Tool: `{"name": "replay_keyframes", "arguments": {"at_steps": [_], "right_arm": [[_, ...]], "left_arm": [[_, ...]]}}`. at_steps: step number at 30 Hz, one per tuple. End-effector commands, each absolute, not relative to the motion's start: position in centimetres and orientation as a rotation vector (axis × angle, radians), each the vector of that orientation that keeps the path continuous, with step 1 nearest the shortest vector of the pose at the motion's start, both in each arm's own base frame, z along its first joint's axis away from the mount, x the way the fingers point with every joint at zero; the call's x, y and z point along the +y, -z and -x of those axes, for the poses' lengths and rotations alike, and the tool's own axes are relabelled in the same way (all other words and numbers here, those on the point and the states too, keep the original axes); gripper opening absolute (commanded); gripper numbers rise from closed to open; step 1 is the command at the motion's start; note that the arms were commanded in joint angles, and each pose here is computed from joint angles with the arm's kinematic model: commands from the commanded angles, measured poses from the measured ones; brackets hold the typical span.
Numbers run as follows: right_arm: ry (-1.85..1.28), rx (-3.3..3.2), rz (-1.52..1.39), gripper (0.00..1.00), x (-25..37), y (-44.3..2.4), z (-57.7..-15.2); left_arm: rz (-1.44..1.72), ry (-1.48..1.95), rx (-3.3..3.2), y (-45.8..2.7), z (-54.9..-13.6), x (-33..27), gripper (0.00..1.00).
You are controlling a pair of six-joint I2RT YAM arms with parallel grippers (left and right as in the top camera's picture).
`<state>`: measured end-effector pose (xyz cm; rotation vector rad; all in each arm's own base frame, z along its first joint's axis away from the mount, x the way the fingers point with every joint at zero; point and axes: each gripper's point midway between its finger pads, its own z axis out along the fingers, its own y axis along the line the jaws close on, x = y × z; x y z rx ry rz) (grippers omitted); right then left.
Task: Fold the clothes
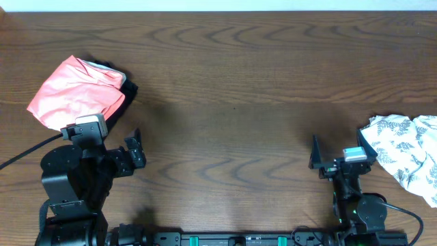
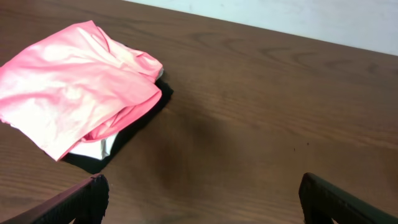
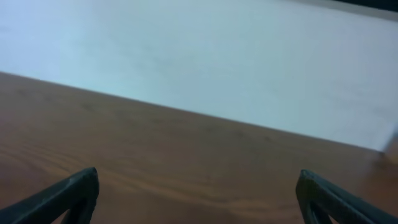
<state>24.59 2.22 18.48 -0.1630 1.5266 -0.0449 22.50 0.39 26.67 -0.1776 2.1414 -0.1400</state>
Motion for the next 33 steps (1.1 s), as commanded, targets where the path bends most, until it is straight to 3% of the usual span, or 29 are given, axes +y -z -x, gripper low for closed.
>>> {"name": "replay_keyframes", "arguments": {"at_steps": [1,6,33], "right_arm": [[0.177,1.533,0.071,0.99,-0.6,-18.5,-24.6],[0.168,1.638,0.082,0.99,-0.7,-15.9,-24.6],[0.154,1.634,0.093,0.99,-0.4,-15.9,-24.6]], "left_arm": [[0.178,0.158,2.149,-26.5,-22.5,0.1,0.98],[0.178,0.158,2.149,-26.5,-22.5,0.1,0.98],[0.178,0.158,2.150,-26.4,-22.5,0.1,0.98]]}}
